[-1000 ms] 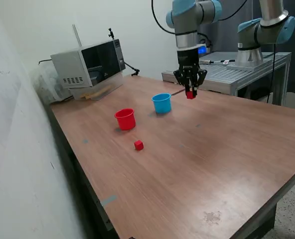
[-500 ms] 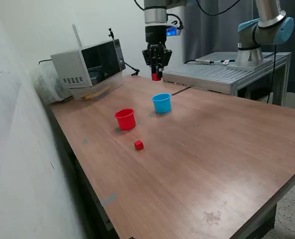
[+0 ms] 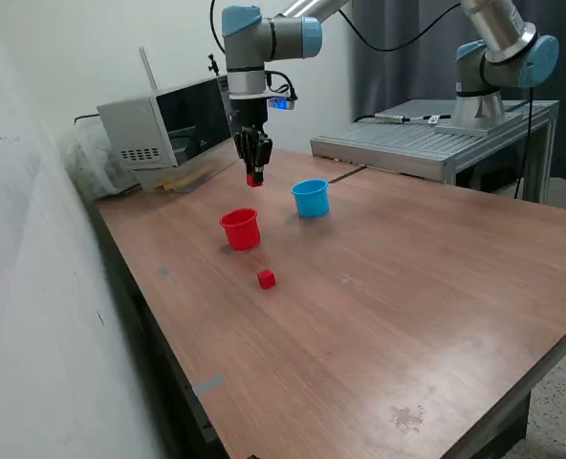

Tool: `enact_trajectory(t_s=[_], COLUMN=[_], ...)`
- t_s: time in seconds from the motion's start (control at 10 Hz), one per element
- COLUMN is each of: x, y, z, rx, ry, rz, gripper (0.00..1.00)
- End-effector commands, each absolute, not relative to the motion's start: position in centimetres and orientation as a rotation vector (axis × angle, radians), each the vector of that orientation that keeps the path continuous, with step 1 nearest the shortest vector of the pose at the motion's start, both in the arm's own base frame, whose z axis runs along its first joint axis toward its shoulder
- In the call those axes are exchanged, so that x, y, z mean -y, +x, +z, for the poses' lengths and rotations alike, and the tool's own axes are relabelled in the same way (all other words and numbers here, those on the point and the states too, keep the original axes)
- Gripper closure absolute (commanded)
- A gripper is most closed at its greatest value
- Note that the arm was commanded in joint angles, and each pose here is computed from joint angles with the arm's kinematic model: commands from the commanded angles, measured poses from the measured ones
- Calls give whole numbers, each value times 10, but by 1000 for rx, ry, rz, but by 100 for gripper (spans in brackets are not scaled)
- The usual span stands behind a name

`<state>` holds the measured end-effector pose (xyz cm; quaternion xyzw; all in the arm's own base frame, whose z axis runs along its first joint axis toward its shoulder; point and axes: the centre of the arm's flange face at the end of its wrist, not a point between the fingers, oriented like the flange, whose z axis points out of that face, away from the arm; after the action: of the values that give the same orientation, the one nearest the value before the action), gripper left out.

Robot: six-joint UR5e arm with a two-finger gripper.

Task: Place red objects in the red bin, and blue objects in the blue bin.

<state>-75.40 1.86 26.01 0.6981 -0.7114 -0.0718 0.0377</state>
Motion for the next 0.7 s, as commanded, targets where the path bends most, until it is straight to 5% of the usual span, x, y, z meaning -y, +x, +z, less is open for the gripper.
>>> enact_trajectory(t_s=[0.0,0.6], x=[-29,-52], y=[-767,-776], z=[230,218], rx=[2195,2205], ry=[2132,2084], rz=[-216,-267], gripper=[100,100])
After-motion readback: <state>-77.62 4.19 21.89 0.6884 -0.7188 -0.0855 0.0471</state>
